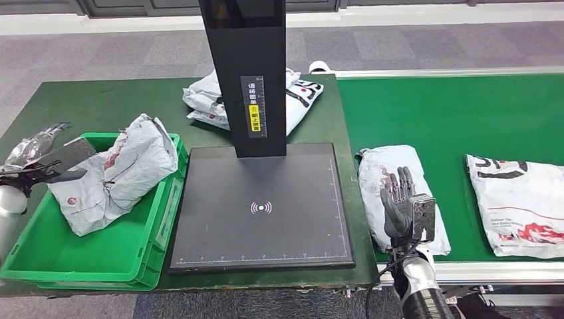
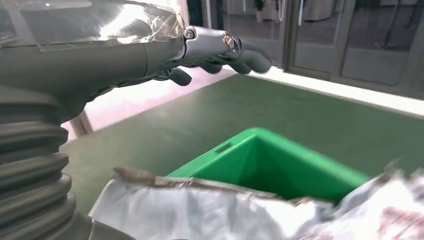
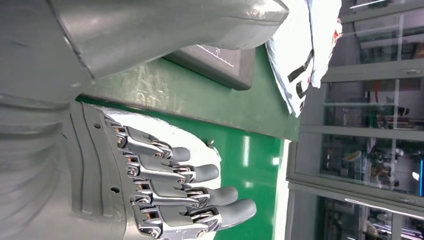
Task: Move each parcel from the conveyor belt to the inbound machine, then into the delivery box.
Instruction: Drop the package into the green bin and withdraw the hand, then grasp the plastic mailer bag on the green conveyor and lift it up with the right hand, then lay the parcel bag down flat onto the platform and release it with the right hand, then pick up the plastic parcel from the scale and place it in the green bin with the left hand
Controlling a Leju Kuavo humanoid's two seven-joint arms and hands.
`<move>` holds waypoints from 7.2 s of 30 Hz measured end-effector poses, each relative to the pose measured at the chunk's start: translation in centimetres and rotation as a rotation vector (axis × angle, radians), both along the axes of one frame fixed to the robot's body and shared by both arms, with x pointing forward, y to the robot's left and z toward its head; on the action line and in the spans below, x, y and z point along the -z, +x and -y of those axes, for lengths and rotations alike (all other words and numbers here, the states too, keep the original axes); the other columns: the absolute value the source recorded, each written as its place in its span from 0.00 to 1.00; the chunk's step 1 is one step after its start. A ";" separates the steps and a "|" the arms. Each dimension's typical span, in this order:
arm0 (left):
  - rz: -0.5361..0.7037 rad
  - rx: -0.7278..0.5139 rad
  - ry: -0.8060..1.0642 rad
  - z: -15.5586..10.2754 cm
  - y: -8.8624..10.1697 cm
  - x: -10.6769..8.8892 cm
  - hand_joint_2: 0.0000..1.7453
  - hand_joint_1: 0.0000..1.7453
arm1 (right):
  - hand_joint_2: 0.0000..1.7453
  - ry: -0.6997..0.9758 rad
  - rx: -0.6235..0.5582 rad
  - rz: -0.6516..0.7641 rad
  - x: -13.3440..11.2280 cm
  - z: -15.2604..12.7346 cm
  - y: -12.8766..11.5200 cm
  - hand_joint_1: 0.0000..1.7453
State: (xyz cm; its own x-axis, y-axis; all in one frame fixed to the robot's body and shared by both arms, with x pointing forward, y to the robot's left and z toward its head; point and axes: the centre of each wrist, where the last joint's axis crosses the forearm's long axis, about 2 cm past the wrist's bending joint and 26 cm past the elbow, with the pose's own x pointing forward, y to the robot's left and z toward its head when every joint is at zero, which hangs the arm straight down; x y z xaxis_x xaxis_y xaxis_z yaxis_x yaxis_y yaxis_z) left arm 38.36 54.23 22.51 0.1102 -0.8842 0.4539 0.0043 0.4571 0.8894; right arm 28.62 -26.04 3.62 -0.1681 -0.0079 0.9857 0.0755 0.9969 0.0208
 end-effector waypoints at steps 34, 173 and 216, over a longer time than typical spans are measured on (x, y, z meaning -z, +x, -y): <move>0.251 0.496 -0.753 28.5 1.6 8.5 1.00 0.00 | 1.00 -0.282 0.122 -0.005 -2.7 -0.3 2.3 0.00; 0.321 0.410 -0.452 39.7 -0.4 11.4 1.00 0.00 | 1.00 -0.355 -0.269 0.320 -4.4 -14.1 3.5 0.00; 0.372 0.205 0.138 31.6 -1.0 10.0 1.00 1.00 | 1.00 -0.249 -0.206 0.236 -3.7 -9.8 2.7 0.00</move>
State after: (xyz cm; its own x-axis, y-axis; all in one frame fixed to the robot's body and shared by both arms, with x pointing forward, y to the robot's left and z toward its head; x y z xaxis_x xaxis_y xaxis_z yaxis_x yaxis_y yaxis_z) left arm 37.37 22.67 12.50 -0.2224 -0.9257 0.3059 -0.2488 0.3572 0.9003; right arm 31.32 -16.26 7.29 -0.4104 0.1694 0.8960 -0.1041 0.9675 -0.2306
